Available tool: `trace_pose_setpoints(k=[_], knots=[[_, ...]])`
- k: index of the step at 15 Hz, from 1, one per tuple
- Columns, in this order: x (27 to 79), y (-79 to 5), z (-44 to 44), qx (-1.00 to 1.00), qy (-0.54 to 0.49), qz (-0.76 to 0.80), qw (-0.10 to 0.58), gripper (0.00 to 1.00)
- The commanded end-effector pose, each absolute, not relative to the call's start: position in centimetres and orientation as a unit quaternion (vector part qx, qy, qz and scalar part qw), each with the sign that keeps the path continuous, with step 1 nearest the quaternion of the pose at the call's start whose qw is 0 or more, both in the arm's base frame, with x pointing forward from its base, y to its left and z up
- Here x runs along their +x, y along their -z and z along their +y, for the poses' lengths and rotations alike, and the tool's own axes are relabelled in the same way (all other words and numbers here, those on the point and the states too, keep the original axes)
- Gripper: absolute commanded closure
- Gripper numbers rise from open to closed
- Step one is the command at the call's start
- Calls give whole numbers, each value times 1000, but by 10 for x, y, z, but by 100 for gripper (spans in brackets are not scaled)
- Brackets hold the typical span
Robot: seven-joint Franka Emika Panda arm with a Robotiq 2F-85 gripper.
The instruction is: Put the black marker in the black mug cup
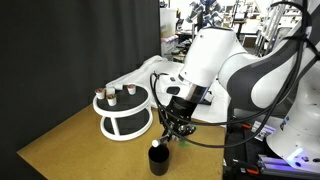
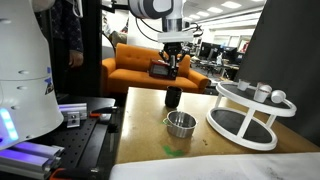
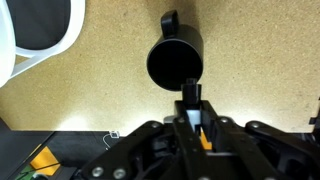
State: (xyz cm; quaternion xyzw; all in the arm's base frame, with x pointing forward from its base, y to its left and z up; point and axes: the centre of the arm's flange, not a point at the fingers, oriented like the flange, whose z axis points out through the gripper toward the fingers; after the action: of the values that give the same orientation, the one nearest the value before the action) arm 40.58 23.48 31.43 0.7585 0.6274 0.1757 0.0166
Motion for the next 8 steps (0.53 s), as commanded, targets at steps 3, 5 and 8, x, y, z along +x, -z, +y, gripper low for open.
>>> trace_pose_setpoints(k=[3,5,8], knots=[[429,-294,224,754,-151,640,10,95],[437,-285,224,753,-147,642,3,95],[448,-273,230,750,-140,646,-9,95]])
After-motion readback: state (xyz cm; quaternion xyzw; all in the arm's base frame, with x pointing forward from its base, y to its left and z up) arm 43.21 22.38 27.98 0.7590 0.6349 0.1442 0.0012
